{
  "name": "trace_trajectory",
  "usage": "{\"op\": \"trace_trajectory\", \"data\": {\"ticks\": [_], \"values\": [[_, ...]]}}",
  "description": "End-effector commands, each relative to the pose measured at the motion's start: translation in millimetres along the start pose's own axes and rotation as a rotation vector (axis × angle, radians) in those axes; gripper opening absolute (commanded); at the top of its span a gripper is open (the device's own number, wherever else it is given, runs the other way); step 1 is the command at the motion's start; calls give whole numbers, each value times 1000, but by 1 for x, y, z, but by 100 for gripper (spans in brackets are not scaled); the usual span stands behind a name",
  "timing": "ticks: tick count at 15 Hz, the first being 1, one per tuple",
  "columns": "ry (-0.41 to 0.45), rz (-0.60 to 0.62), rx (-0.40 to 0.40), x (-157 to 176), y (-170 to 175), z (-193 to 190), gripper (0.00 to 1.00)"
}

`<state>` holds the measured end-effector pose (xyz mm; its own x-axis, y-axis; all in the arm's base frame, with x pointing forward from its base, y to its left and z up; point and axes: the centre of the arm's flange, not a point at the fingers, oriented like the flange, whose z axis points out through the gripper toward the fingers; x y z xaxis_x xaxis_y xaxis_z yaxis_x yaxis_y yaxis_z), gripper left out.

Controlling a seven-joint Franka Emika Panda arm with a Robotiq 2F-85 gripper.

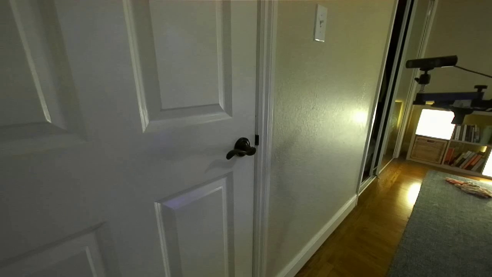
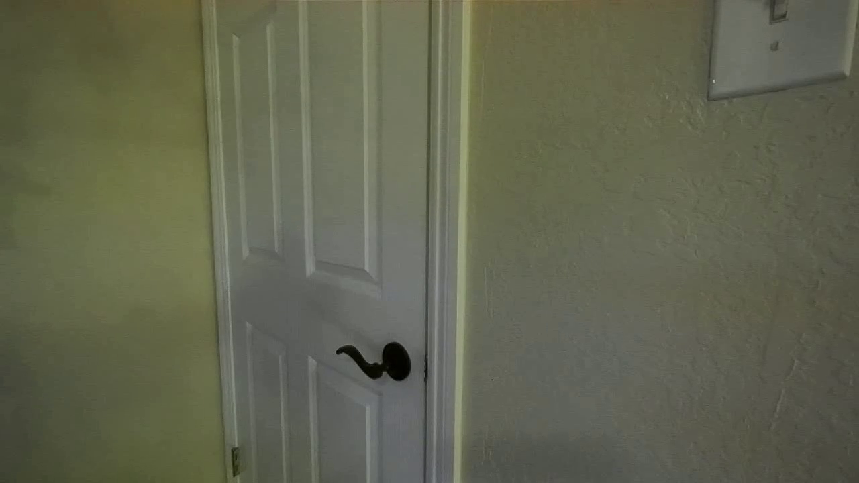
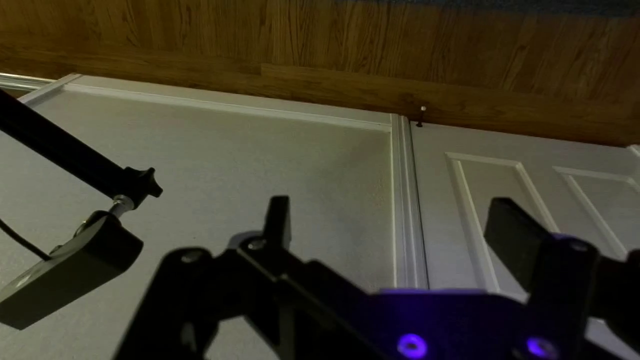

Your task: Open the door

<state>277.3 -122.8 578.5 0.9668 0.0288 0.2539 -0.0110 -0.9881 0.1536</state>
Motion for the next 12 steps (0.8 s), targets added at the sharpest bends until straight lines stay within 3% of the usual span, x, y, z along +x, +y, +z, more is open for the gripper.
{"op": "trace_trajectory", "data": {"ticks": [1, 7, 12], "values": [[-25, -35, 17, 21, -21, 19, 100], [-154, 58, 46, 78, -65, 79, 100], [-227, 265, 47, 122, -88, 120, 100]]}}
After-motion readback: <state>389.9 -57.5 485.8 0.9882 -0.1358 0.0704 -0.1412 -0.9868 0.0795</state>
